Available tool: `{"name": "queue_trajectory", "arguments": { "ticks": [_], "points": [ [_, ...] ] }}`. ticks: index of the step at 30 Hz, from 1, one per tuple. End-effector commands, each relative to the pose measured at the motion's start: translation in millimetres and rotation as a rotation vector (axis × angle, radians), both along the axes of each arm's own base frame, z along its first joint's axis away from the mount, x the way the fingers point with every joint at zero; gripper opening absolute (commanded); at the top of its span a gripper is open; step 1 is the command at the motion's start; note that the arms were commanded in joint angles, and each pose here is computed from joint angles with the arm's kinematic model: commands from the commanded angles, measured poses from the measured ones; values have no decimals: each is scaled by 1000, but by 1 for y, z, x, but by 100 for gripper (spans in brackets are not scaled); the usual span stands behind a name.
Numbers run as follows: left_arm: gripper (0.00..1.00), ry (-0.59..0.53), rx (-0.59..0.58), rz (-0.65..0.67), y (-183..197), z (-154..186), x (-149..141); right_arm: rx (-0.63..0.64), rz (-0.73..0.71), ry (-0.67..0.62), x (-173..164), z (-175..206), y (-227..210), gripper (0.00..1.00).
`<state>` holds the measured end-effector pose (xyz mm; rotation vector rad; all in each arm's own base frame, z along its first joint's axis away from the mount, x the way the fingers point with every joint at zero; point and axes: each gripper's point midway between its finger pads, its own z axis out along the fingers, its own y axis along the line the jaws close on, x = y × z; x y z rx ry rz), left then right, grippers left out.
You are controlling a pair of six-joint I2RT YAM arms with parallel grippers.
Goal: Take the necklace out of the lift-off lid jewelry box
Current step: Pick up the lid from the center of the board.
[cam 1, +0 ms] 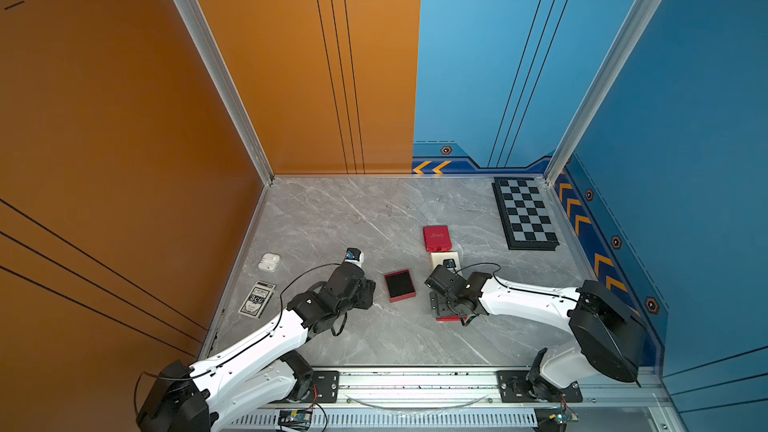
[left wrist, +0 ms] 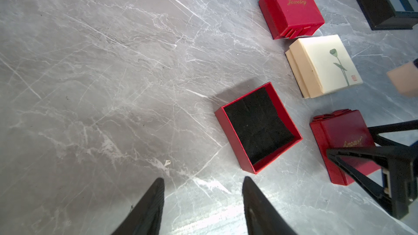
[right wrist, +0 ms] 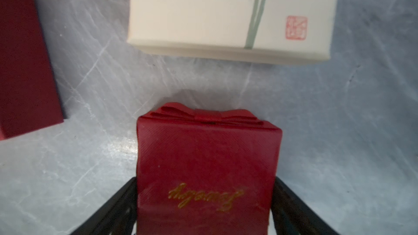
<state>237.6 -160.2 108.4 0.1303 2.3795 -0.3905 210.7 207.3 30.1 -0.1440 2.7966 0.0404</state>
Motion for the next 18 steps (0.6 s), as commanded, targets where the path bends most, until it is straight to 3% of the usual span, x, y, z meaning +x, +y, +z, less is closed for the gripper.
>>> {"name": "queue_trajectory", "arguments": {
  "ticks": [1, 18],
  "points": [
    [57, 5, -17, -5, 1, -2, -3, 23, 15, -3, 6, 4, 9, 86],
    [59, -3, -29, -2, 3, -1, -5, 50, 150, -33, 10, 46, 55, 85]
  ]
}}
